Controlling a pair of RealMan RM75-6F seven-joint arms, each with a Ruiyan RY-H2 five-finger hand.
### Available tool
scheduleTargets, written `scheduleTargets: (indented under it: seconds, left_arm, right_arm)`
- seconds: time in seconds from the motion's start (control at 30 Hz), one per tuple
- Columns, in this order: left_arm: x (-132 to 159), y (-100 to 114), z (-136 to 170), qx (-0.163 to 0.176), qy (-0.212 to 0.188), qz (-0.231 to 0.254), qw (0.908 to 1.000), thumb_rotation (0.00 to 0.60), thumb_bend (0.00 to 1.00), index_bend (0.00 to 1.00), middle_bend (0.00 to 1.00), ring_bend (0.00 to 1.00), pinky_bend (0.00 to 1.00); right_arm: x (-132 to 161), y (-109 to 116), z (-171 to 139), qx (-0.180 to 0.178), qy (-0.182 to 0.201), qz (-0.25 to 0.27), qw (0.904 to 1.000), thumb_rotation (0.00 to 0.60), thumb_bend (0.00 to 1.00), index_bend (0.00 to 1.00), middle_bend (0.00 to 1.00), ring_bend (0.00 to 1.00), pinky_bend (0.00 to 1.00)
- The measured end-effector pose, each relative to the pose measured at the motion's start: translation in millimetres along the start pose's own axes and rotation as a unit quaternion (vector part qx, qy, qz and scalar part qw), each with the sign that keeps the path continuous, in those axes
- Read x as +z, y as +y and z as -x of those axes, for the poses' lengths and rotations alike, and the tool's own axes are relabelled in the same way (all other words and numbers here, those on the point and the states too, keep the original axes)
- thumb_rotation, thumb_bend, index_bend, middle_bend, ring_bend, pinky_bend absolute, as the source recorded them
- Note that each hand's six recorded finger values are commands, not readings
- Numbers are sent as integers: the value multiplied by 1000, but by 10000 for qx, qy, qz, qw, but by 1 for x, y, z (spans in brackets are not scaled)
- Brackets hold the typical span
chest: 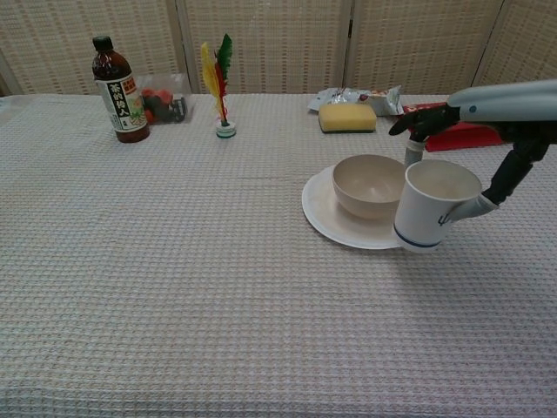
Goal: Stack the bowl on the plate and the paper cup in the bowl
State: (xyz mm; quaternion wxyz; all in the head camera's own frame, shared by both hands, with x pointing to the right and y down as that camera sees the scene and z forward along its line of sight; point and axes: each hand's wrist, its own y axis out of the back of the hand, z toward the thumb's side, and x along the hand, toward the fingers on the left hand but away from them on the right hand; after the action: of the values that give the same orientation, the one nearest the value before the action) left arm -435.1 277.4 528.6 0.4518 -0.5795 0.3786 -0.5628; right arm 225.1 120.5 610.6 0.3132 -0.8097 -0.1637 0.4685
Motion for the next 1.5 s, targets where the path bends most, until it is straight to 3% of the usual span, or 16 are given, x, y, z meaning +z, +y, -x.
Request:
scheduleTargets:
  seconds: [0.23, 0.7, 1.33, 1.5]
  left_arm:
    - [0, 0, -1, -9, -3, 15, 10000, 600, 314, 0, 0, 0, 259]
    - [-6, 4, 0, 40, 52, 84, 9999, 600, 314, 0, 0, 0, 259]
    - [-10, 9, 2, 95, 83, 146, 9998, 600, 314, 0, 0, 0, 259]
    - [-11, 10, 2, 107, 105, 153, 9998, 600, 314, 0, 0, 0, 259]
  right_arm:
    - [5, 28, 16, -497, -2, 46, 9988, 600, 211, 414, 61, 0, 0]
    - [-16, 24, 64, -817, -451, 19, 9956, 600, 203, 414, 64, 0, 0]
    - [-25, -13, 101, -434, -585, 203, 9971, 600, 181, 414, 63, 0, 0]
    - [-28, -16, 103, -382, -637, 79, 9972, 600, 166, 339, 41, 0, 0]
